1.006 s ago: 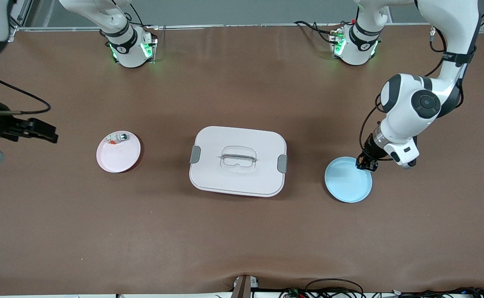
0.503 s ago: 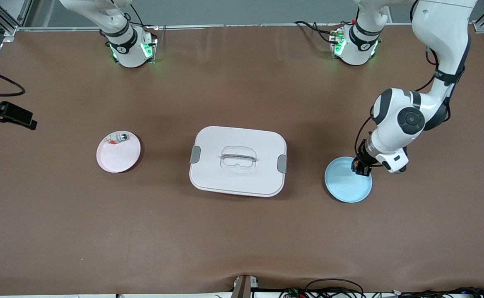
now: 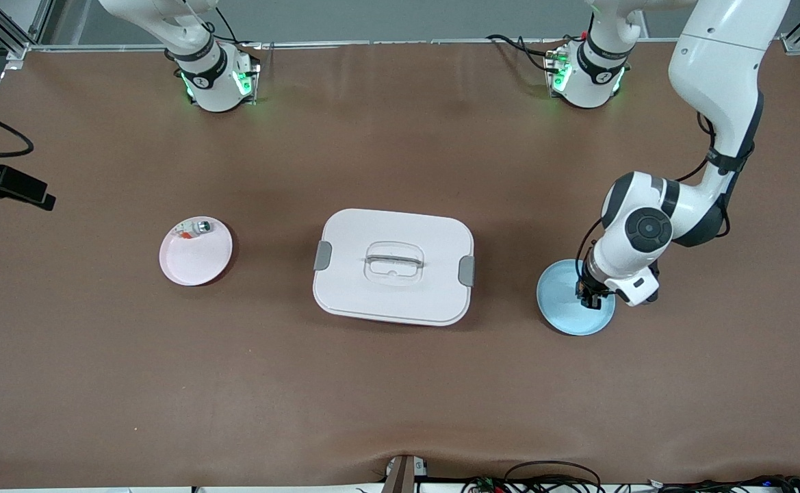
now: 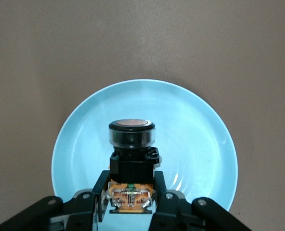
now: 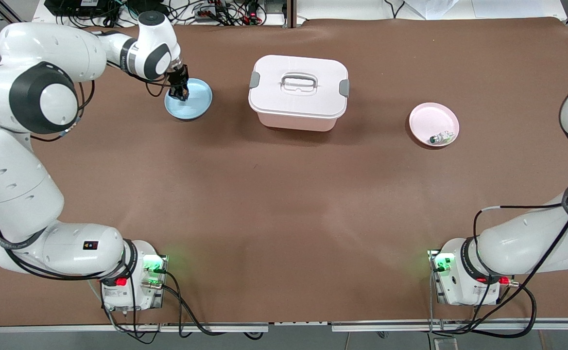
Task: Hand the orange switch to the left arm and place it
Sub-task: 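Lower the switch with the left gripper onto the light-blue plate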
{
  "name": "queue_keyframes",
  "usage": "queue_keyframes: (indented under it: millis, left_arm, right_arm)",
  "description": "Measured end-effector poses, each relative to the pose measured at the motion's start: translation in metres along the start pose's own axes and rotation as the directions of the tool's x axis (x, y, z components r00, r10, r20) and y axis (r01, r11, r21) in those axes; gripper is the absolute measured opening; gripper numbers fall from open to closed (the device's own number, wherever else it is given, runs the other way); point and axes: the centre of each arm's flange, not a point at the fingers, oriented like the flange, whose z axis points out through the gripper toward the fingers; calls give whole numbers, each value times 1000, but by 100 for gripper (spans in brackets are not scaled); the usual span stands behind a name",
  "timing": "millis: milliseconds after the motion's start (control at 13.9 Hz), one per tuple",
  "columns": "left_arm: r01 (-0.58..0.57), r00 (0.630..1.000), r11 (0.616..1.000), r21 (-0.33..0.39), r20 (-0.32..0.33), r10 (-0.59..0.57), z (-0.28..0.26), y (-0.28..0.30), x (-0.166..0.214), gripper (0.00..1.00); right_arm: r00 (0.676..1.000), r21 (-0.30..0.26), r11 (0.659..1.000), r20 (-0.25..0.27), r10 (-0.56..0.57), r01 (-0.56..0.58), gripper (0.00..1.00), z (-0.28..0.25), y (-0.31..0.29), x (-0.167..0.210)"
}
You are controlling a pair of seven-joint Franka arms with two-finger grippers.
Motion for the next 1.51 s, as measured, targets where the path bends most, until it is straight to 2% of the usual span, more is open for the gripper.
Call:
queue_keyframes:
  millis: [359,1006,1221,1365,1508]
  left_arm:
    - [1,1000,1000,16,5,-1,14,2,-1,40]
    - [-3,1000,999,40,8,3,26,-4,-3,40]
    - [-4,1000,999,44,9,4,29,-4,-4,41]
    - [-4,1000,999,42,9,4,29,-4,-4,43]
    - [-3,1000,999,33,10,3,26,-1,-4,60]
  right_arm:
    - [997,25,1000,-83,-1,3,100,-1,6,-20]
    - [997,26,1000,-72,-3,5,100,5,5,-23]
    - [998,24,1000,-54,12,-11,100,7,14,-24]
    - [999,23,1000,-31,20,-19,100,9,19,-27]
    - [1000,22,1000,-18,22,-22,100,9,20,-29]
